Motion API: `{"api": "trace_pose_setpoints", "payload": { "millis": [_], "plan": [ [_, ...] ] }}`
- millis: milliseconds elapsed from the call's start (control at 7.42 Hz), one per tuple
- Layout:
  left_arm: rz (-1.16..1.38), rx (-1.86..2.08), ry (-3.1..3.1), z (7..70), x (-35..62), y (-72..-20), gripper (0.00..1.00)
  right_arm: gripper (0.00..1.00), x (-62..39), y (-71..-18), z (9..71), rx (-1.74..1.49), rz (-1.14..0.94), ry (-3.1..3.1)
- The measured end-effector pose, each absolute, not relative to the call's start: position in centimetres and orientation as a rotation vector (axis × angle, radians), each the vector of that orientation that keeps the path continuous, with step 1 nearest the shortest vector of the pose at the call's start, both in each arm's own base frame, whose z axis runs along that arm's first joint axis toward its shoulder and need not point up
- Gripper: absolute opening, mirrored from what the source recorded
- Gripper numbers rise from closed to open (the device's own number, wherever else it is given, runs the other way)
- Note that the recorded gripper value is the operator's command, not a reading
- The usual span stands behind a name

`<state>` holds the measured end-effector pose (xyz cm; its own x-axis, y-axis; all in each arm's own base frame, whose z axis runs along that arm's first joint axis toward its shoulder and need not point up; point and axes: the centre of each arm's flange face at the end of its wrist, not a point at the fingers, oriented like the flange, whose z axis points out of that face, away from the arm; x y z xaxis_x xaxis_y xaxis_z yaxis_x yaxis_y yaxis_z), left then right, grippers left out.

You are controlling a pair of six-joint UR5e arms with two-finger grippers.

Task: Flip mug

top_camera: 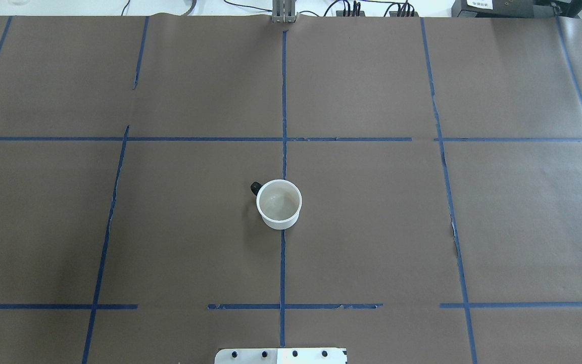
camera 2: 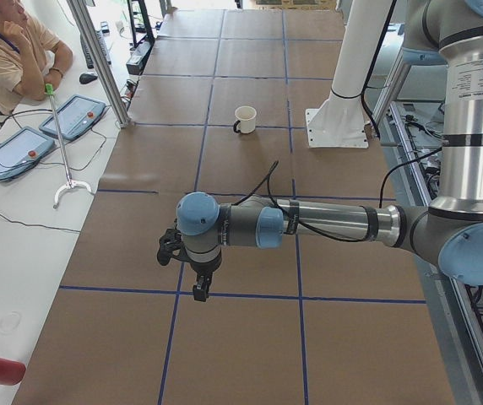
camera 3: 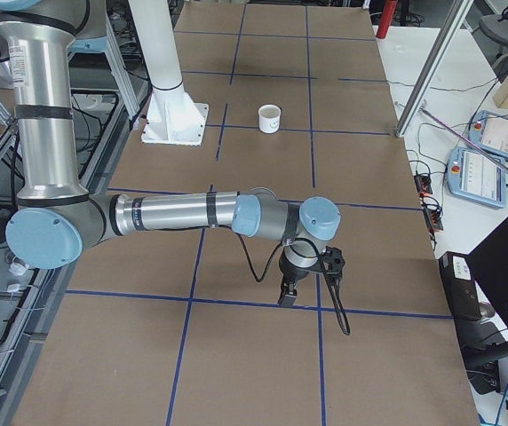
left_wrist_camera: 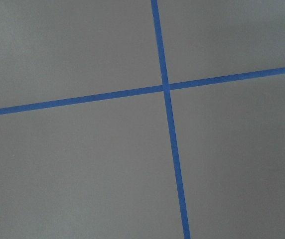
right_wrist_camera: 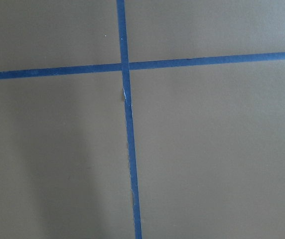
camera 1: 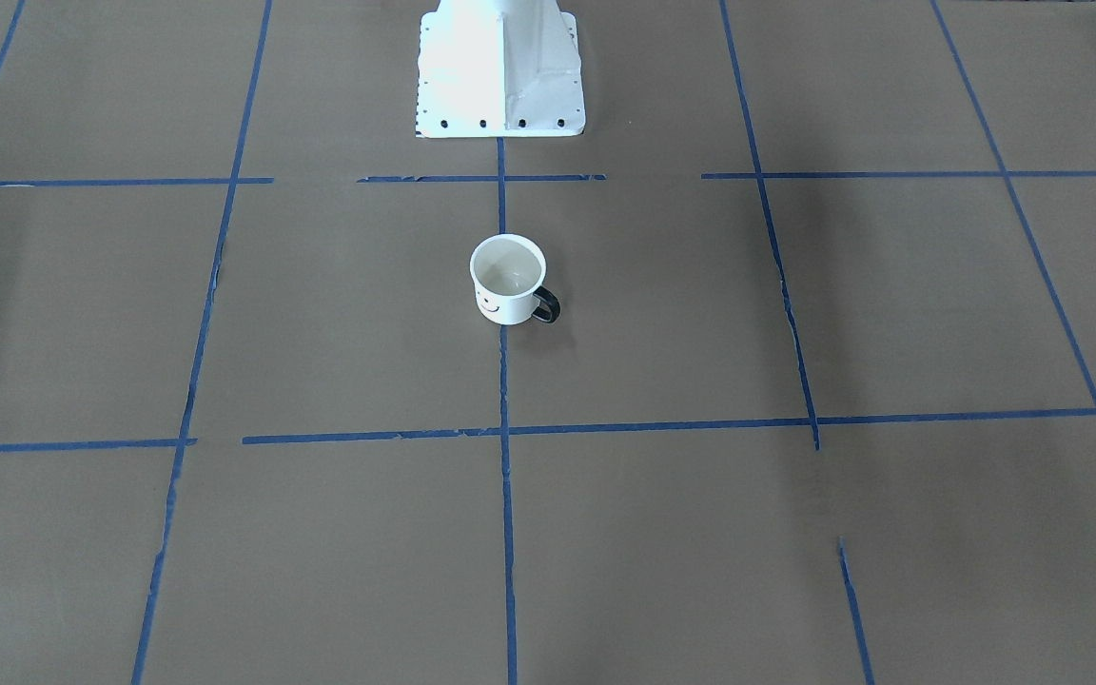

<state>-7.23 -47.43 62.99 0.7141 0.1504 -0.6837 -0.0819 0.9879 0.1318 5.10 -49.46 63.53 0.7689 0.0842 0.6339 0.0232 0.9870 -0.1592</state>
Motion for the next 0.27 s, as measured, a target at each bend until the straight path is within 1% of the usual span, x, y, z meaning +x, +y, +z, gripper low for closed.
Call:
{"api": "trace_pose_setpoints", "payload": {
  "millis": [270],
  "plan": [
    [0.136, 0.108, 0.759, 62.95, -7.27, -47.44, 1.0, 1.0, 5.1, -49.46, 63.52, -0.161, 0.033, -0.694]
  ]
}}
